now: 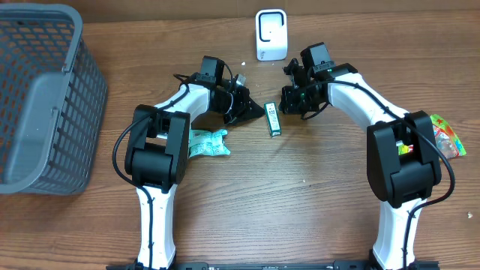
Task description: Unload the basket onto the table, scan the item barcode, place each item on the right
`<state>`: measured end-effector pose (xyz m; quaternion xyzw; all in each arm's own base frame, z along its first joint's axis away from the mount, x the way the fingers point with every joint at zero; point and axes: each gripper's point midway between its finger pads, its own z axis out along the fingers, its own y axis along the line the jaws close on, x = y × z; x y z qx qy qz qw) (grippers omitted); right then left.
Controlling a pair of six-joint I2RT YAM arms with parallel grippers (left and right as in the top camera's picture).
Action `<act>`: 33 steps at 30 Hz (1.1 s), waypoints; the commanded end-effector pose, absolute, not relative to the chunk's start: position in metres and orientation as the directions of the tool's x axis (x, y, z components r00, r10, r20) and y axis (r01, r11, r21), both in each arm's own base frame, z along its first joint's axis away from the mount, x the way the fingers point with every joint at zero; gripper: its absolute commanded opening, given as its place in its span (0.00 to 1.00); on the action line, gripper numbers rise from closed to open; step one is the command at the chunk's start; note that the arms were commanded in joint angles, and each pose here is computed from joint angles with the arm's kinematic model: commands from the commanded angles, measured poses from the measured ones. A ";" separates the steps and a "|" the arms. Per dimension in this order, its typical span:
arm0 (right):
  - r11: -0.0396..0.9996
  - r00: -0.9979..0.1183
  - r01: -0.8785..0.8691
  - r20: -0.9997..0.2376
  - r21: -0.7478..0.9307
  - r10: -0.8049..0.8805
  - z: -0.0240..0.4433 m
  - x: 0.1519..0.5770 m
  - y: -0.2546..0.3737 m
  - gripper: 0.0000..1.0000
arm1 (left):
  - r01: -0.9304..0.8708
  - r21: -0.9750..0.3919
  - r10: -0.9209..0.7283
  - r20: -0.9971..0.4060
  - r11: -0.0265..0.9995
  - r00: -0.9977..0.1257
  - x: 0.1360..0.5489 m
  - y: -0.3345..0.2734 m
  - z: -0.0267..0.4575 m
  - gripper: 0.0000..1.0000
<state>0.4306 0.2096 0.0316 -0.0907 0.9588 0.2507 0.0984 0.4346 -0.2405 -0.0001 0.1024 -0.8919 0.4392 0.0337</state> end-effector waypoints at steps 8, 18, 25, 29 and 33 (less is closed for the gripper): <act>0.878 -0.977 -0.179 -0.185 0.444 -0.106 0.016 0.420 0.205 0.04 | -0.284 -0.676 -0.196 0.205 0.680 -0.959 0.420 -0.231 -0.051 0.04; 0.830 -0.973 -0.219 -0.175 0.513 -0.148 0.012 0.407 0.216 0.04 | -0.284 -0.668 -0.199 0.204 0.687 -0.959 0.419 -0.231 -0.053 0.04; 0.787 -0.962 -0.265 -0.207 0.557 -0.178 0.025 0.406 0.226 0.04 | -0.282 -0.666 -0.197 0.202 0.690 -0.960 0.419 -0.232 -0.053 0.04; 0.779 -0.953 -0.294 -0.233 0.554 -0.194 0.036 0.404 0.234 0.04 | -0.281 -0.666 -0.197 0.201 0.691 -0.960 0.419 -0.232 -0.053 0.04; 0.763 -0.939 -0.334 -0.260 0.553 -0.224 0.041 0.400 0.249 0.04 | -0.289 -0.659 -0.206 0.202 0.695 -0.957 0.419 -0.231 -0.054 0.05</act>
